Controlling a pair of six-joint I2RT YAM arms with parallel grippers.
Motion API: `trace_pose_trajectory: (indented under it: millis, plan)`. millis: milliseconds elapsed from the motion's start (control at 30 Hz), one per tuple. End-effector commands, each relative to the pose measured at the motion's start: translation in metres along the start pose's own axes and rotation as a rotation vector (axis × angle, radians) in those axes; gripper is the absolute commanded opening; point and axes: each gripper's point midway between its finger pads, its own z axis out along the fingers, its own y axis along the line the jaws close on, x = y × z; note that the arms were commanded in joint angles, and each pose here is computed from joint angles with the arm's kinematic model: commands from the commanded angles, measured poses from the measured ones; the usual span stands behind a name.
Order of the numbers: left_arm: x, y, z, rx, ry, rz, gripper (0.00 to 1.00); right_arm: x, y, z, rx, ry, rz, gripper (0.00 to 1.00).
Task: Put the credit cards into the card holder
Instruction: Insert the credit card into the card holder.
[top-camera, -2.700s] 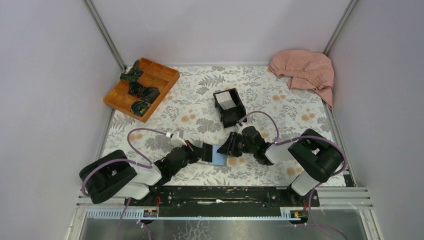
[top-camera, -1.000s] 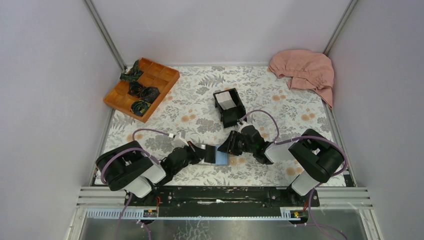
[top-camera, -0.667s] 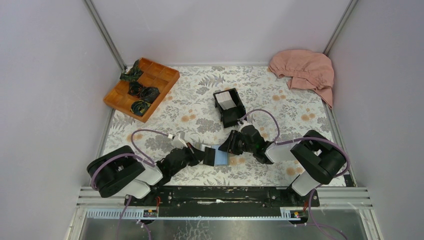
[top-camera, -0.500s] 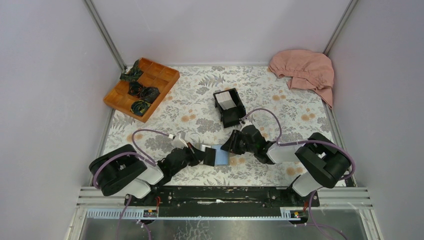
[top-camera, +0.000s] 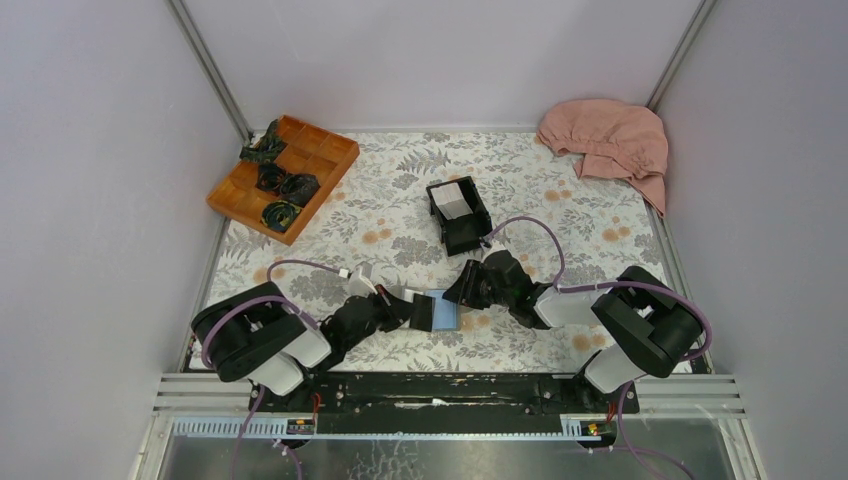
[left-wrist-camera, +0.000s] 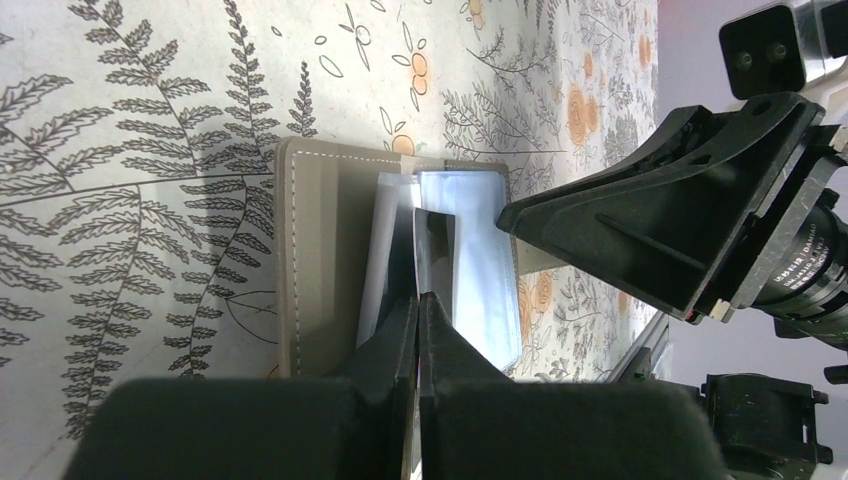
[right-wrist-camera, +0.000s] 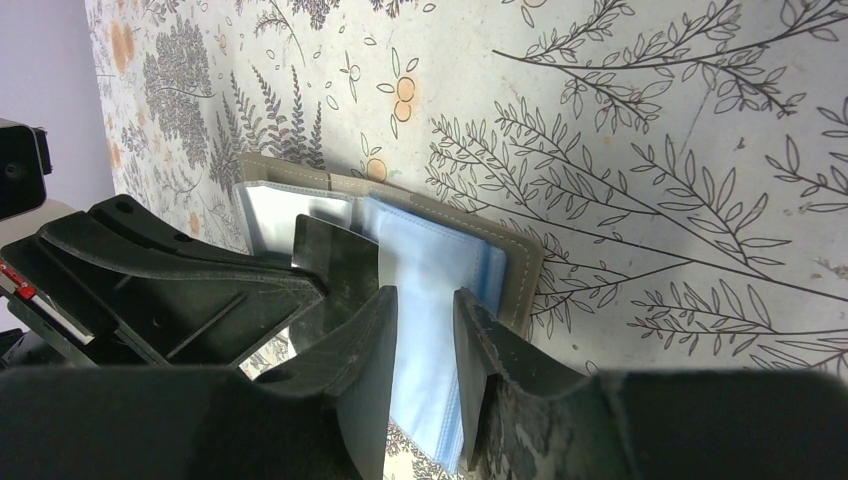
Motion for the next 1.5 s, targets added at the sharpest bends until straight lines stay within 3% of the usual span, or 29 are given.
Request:
trace_pose_trajectory:
  millis: [0,833,1467]
  plan:
    - [0.007,0.036,-0.005,-0.139,0.025,0.047,0.00,0.022,-0.047,-0.006,0.163,0.049,-0.026,0.35]
    - [0.002,0.033,0.002,-0.099,-0.026,-0.082,0.00,0.032,-0.059,-0.009,0.188,0.066,-0.025,0.35]
    - [0.029,0.020,0.011,-0.035,0.093,-0.032,0.00,0.032,-0.058,-0.005,0.184,0.071,-0.022,0.35]
